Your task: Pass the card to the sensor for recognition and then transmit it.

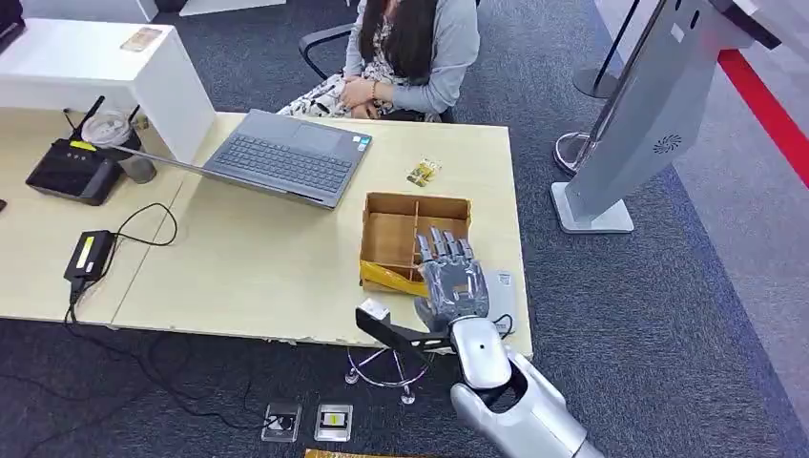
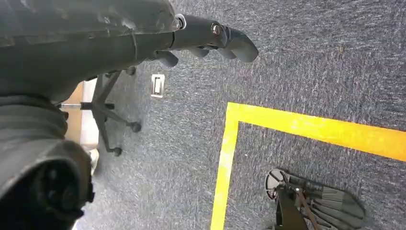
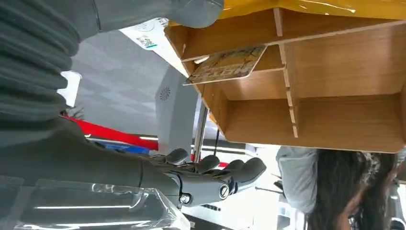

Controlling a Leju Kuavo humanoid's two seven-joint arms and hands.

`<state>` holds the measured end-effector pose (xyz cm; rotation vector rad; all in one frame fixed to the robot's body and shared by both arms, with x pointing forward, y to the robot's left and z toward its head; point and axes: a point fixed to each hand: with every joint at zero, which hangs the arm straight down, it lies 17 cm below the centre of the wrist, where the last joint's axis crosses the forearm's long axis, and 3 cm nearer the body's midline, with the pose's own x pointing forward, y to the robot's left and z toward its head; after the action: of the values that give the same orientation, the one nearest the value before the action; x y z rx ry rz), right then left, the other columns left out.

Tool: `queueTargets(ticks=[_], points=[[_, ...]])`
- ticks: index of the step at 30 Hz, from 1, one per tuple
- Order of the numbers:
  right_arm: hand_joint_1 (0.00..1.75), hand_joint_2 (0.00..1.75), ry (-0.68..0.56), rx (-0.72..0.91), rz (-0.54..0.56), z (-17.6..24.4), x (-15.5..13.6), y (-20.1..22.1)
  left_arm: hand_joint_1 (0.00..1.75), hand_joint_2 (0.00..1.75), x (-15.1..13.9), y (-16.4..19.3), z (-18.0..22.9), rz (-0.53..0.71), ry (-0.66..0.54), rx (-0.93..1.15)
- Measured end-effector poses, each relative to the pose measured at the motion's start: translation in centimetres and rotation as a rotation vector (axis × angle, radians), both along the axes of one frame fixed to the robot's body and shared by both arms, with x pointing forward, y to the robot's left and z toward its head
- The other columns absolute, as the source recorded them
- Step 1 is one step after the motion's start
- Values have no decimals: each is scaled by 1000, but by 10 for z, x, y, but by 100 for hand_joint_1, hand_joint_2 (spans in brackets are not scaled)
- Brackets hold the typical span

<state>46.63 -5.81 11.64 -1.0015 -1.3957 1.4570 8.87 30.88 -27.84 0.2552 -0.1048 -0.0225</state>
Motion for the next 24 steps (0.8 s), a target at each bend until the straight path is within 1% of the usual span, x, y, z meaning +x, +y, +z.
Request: queueTargets(ticks=[10, 24], points=[[0, 175, 7, -11, -35, -7, 6, -11, 0, 0, 0, -1, 0, -14, -1, -9], [0, 175, 33, -41, -54, -25, 10, -20, 0, 0, 0, 0, 0, -21, -1, -11]])
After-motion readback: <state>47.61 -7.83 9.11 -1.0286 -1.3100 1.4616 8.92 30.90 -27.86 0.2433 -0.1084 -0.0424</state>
